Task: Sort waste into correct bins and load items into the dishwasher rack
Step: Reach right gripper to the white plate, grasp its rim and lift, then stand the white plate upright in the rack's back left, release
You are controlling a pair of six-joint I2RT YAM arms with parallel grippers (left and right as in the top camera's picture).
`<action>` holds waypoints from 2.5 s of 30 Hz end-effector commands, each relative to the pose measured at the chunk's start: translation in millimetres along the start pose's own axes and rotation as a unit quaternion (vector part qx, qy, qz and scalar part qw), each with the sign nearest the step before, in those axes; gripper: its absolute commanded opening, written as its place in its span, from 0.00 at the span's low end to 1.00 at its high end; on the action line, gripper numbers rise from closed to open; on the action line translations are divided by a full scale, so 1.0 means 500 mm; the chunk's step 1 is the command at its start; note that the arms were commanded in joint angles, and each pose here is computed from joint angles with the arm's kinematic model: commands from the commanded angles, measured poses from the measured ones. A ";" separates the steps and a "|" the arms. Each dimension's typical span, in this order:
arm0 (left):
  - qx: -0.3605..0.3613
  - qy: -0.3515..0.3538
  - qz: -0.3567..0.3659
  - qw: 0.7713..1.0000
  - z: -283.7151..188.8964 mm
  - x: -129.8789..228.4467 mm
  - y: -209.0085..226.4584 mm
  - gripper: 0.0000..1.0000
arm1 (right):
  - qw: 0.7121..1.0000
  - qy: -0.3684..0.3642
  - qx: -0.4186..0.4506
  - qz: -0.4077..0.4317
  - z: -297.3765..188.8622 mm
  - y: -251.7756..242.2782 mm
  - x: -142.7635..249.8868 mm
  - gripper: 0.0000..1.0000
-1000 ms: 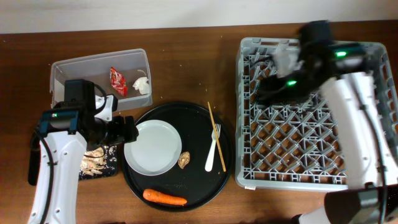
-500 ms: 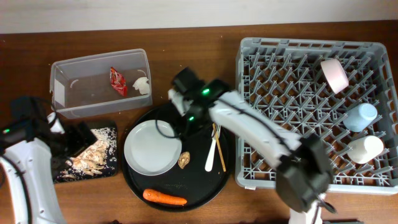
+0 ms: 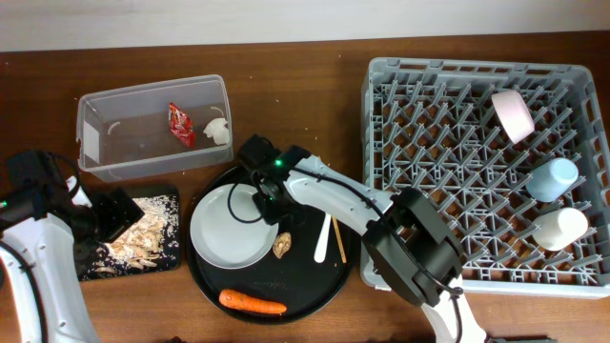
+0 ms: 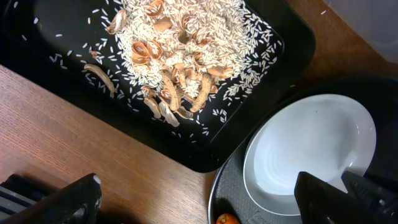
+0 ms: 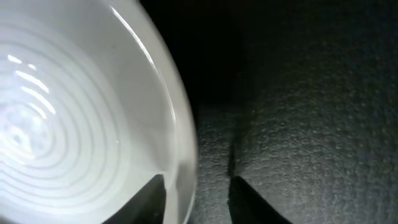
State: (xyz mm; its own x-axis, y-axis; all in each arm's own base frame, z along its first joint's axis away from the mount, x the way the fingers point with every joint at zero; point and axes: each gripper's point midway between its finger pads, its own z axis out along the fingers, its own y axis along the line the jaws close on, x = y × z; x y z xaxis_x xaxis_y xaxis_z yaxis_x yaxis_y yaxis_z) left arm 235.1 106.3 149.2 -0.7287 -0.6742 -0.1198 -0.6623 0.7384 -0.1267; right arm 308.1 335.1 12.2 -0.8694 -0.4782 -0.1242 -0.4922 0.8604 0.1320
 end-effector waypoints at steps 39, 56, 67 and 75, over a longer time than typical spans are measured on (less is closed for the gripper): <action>-0.001 -0.002 -0.010 1.000 0.000 0.000 0.002 0.99 | 0.942 -0.184 0.233 0.157 -0.506 -0.319 0.000 0.04; -0.001 -0.002 -0.010 1.000 0.000 0.000 0.002 0.99 | 0.716 -0.147 0.557 0.396 -0.745 -0.738 0.270 0.04; -0.001 -0.002 -0.010 1.000 0.000 0.000 0.002 0.99 | 0.760 -0.057 0.517 0.389 -0.555 -0.785 0.231 0.04; -0.001 -0.004 -0.010 1.000 0.000 -0.002 0.002 0.99 | 0.798 -0.029 0.470 0.376 -0.458 -0.760 0.193 0.04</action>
State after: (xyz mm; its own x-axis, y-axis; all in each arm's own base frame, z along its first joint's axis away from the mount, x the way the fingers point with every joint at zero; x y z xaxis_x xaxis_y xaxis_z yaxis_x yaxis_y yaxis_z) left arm 236.0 106.8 149.3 -0.7261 -0.6765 -0.1231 -0.6644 0.7363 -0.1280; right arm 398.1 -97.1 183.7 -0.8856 0.2187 -0.4097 0.4502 0.6214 -0.6413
